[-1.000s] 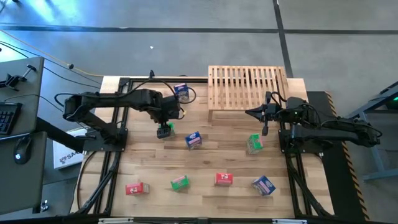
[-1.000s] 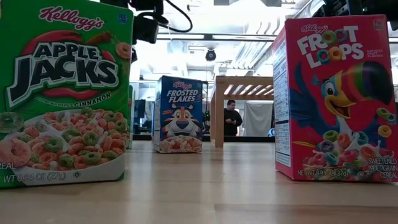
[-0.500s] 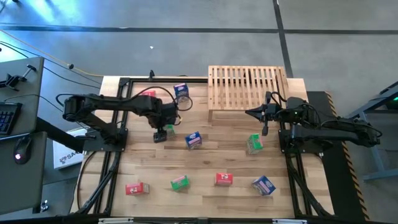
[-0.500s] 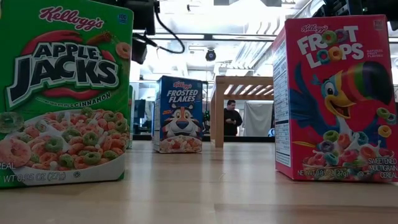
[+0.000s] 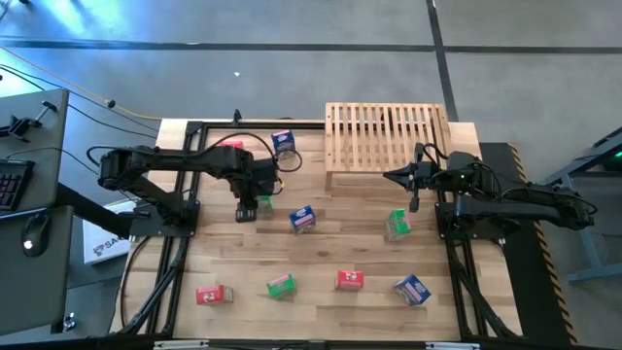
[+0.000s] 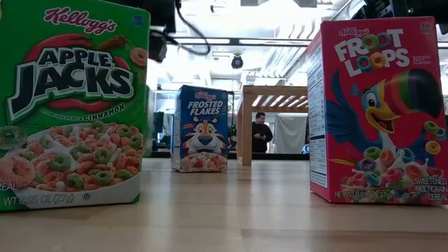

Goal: Stack cereal on shelf
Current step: Put the top left green cereal box on the shelf

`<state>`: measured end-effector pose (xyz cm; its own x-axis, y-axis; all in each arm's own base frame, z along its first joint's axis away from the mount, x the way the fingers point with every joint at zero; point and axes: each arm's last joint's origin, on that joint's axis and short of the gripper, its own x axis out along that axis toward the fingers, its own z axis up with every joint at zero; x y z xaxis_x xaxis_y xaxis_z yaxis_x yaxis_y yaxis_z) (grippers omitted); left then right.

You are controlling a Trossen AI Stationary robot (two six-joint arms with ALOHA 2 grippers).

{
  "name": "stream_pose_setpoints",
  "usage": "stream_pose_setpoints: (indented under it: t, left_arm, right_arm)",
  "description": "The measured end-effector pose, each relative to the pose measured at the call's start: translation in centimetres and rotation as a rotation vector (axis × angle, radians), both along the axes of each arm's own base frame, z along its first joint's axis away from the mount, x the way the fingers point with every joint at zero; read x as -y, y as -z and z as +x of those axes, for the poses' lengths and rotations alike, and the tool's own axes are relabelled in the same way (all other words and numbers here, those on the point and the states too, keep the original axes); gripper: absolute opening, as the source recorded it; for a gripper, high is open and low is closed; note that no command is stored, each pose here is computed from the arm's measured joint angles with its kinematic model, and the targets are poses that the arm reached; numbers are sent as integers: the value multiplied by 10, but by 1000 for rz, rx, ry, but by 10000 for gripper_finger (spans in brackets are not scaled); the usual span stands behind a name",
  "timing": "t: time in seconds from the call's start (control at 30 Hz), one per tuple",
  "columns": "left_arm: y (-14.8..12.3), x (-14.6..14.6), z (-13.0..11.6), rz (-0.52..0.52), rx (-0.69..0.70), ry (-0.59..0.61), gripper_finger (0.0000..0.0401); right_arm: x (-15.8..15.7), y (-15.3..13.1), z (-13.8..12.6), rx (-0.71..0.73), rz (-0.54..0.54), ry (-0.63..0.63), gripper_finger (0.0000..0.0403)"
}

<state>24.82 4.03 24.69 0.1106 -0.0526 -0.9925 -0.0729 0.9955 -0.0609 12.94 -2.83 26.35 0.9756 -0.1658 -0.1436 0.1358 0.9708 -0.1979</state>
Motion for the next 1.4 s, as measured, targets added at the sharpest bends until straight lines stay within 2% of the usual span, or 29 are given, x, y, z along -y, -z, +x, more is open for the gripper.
stream_pose_setpoints:
  t: [0.2, 0.43, 0.53, 0.63, 0.8, 1.07, 1.27, 1.4]
  left_arm:
    - [-52, -17, 4, 32, 84, 16, 135]
    - [-132, -46, 7, 105, 242, -22, 134]
    - [-161, -56, 15, 149, 338, -22, 134]
    - [-178, -65, 29, 177, 399, -7, 134]
    - [-182, -79, 59, 199, 430, 23, 133]
    - [-156, -99, 114, 209, 425, 77, 133]
    - [-131, -106, 133, 187, 374, 96, 133]
    - [-128, -107, 135, 178, 371, 98, 133]
  right_arm:
    - [0, 0, 0, 0, 0, 0, 0]
    - [0, 0, 0, 0, 0, 0, 0]
    - [0, 0, 0, 0, 0, 0, 0]
    - [0, 0, 0, 0, 0, 0, 0]
    - [0, 0, 0, 0, 0, 0, 0]
    - [0, 0, 0, 0, 0, 0, 0]
    - [0, 0, 0, 0, 0, 0, 0]
    - [0, 0, 0, -1, 1, 0, 0]
